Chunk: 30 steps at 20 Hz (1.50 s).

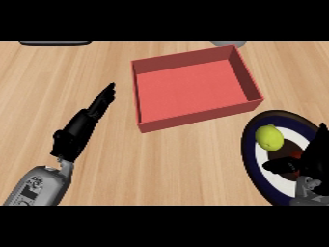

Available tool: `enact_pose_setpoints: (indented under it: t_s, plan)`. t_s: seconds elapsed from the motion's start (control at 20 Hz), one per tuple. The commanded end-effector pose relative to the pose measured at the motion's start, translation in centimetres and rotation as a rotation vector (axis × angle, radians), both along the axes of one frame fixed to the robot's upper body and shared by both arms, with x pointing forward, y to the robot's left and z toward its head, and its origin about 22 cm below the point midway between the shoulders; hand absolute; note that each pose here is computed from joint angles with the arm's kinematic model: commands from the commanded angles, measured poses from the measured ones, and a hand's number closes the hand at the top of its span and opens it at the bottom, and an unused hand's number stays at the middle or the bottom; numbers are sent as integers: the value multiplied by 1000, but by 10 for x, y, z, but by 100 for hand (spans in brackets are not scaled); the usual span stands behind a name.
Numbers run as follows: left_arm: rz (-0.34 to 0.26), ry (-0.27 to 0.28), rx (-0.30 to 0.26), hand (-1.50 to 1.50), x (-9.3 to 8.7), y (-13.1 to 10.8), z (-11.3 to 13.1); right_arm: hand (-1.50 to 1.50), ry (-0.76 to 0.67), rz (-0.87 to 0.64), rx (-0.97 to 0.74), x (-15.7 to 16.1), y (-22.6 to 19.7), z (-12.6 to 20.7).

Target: Pick the bell pepper from the plate and place it in the cardboard box

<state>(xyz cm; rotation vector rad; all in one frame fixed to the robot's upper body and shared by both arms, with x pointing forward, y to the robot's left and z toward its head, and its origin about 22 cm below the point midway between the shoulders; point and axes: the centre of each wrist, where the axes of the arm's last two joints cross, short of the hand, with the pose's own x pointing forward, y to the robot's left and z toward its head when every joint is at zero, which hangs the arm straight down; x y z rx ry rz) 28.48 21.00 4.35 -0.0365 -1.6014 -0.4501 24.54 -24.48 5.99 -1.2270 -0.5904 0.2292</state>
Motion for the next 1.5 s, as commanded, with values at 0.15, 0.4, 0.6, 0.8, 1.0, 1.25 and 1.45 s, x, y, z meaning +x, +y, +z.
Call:
enact_pose_setpoints:
  t_s: [0.15, 0.4, 0.6, 0.8, 1.0, 1.25, 1.45]
  plan:
    - [5, 14, -2, 0, -5, -1, -20, -150, 100, -131, -2, 20, 1, -2]
    - [-3, -1, 6, 0, 5, 0, -1, -150, 123, -116, 47, -1, 13, -14]
    - [14, -2, 4, 0, -7, -2, -2, -150, 162, -125, 62, 9, 3, -20]
    - [5, -3, 8, 0, 4, 18, -4, -150, 170, -134, 59, 8, 7, -43]
    - [5, -6, -16, 0, -3, 9, -11, -150, 177, -113, 81, -9, -9, -37]
    - [-4, 3, -1, 0, 0, 2, -1, -150, 224, -139, 72, -3, -31, -57]
    - [-11, 13, -8, 0, -7, 3, 8, -150, 242, -155, 51, 20, -21, -62]
